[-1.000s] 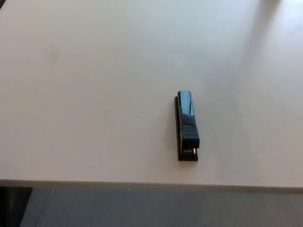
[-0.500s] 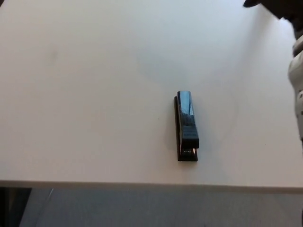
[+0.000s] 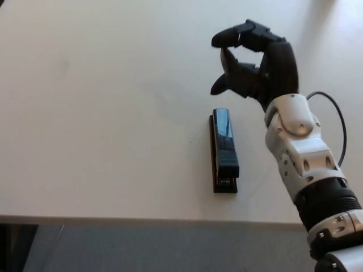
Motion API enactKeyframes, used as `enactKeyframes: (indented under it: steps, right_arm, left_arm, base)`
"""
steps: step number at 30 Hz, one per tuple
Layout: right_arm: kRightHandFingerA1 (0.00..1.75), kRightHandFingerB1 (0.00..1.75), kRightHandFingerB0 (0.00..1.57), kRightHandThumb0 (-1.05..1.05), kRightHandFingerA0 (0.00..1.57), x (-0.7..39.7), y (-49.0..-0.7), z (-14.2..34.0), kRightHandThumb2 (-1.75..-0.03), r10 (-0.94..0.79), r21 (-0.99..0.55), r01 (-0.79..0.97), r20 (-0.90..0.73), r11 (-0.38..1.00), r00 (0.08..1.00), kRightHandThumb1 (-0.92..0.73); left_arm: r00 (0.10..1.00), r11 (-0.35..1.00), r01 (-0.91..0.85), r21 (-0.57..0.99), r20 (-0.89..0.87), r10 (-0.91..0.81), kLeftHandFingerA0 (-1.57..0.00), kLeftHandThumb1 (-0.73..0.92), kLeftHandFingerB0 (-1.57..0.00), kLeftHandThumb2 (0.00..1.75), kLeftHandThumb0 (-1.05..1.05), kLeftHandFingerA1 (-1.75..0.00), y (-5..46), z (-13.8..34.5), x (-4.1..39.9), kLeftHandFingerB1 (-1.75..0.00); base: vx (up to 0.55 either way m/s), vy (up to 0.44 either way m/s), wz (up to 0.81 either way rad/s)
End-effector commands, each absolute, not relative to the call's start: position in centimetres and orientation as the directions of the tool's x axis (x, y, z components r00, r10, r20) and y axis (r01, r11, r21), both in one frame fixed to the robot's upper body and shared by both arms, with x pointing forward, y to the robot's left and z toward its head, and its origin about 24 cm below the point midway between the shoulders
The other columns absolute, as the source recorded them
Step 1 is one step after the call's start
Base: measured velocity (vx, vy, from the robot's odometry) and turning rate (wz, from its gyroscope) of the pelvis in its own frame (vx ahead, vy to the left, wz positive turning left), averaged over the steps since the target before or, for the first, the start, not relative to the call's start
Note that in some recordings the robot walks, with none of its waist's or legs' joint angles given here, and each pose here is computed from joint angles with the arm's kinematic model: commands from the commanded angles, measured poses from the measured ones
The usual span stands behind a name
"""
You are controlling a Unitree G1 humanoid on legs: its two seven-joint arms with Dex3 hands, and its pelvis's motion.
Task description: The robot uses its right hand to press on the stapler that is in the middle of the desk
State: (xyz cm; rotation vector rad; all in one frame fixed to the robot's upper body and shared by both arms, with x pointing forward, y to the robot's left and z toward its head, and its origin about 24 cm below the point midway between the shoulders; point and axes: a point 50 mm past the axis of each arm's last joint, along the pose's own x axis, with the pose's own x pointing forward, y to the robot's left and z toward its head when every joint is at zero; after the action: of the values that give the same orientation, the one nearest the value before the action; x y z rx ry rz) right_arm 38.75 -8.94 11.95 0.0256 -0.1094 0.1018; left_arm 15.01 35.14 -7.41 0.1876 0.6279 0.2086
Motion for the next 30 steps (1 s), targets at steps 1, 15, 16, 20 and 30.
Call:
enactKeyframes:
  steps: [1,15,16,20,30]
  right_arm:
    - [1.03,1.12,0.81,-0.14,1.26,39.1,-8.1,11.4,-0.75,0.107,-0.024,-0.105,0.098,0.994,0.989,-0.76]
    - [1.10,1.07,0.85,-0.13,1.25,37.9,-6.9,6.7,-0.91,0.118,-0.013,-0.119,-0.089,0.993,0.989,-0.66]
    - [1.14,1.08,0.86,-0.13,1.24,37.8,-6.8,6.5,-0.88,0.109,-0.023,-0.112,-0.104,0.993,0.989,-0.68]
    - [1.18,1.13,0.83,-0.15,1.21,37.9,-6.7,6.6,-0.79,0.120,-0.019,-0.122,-0.097,0.992,0.988,-0.73]
    - [1.10,1.17,0.81,-0.12,1.23,36.8,-6.5,4.5,-0.87,0.123,-0.014,-0.127,-0.171,0.992,0.978,-0.67]
  left_arm:
    - [0.793,0.961,-0.147,0.234,-0.553,0.255,0.00,0.89,0.00,1.07,-0.64,-0.25,35.5,-7.0,15.4,-0.18]
    - [0.799,0.957,-0.133,0.258,-0.543,0.257,0.00,0.88,0.00,1.06,-0.63,-0.26,35.7,-6.7,15.6,-0.19]
    - [0.800,0.956,-0.130,0.262,-0.542,0.258,0.00,0.88,0.00,1.07,-0.63,-0.26,35.7,-6.7,15.7,-0.20]
    - [0.810,0.957,-0.117,0.265,-0.532,0.246,0.00,0.90,0.00,1.07,-0.64,-0.25,35.7,-6.3,16.6,-0.19]
    - [0.820,0.958,-0.140,0.248,-0.513,0.253,0.00,0.88,0.00,1.07,-0.64,-0.27,35.6,-6.1,17.2,-0.20]
  base:
    - [0.00,0.000,0.00]
    - [0.00,0.000,0.00]
    - [0.00,0.000,0.00]
    - [0.00,0.000,0.00]
    - [0.00,0.000,0.00]
